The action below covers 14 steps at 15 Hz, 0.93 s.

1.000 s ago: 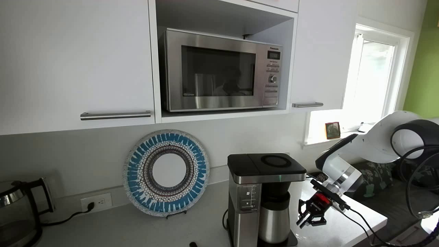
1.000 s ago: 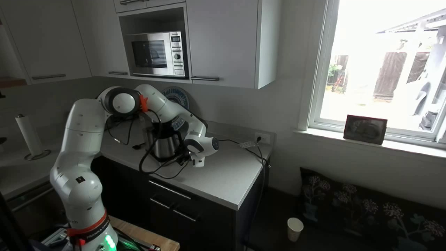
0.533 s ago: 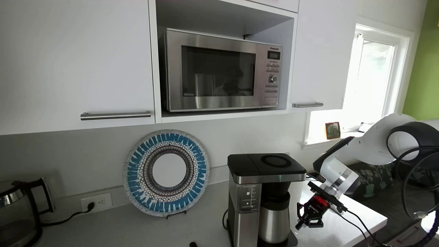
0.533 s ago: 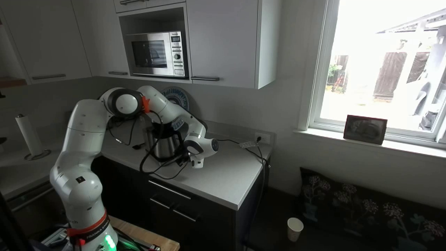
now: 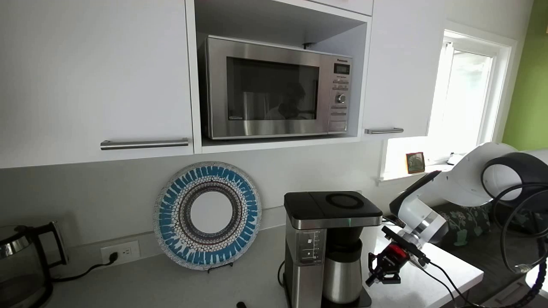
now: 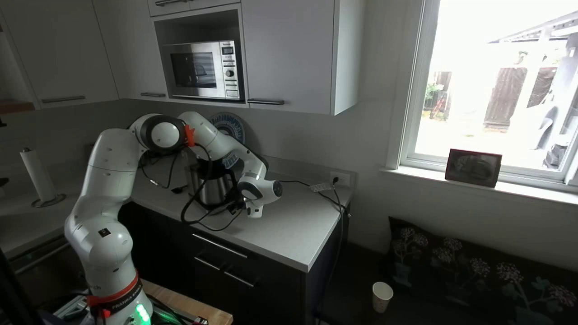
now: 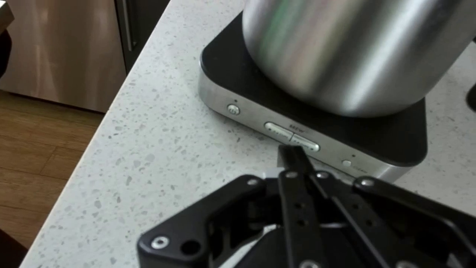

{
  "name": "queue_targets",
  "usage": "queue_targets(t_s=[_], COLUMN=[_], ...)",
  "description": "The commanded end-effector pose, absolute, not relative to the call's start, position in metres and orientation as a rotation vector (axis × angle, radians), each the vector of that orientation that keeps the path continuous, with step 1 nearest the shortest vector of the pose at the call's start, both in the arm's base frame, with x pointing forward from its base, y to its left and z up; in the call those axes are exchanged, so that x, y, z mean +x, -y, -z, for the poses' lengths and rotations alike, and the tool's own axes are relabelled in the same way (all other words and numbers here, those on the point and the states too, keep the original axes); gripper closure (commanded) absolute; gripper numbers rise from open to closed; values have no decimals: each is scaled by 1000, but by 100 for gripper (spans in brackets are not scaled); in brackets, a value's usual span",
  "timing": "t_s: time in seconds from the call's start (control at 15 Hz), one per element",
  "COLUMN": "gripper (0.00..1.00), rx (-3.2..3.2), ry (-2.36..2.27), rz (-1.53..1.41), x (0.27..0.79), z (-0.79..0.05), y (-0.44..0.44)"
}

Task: Press the button on the coffee machine

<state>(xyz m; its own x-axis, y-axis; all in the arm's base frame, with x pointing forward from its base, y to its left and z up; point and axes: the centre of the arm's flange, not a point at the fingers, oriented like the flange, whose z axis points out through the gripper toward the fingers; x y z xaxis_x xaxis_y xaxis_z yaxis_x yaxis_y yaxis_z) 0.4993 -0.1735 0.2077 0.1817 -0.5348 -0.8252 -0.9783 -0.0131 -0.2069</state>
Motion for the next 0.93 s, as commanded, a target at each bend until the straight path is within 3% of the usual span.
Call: queue_targets(t_s=[0.0, 0.87], gripper=[100, 100], rx=[-1630, -1618], ry=[-1507, -1549], rz=[-679, -678], x=[508, 516], z=[-201, -196], y=[167, 153])
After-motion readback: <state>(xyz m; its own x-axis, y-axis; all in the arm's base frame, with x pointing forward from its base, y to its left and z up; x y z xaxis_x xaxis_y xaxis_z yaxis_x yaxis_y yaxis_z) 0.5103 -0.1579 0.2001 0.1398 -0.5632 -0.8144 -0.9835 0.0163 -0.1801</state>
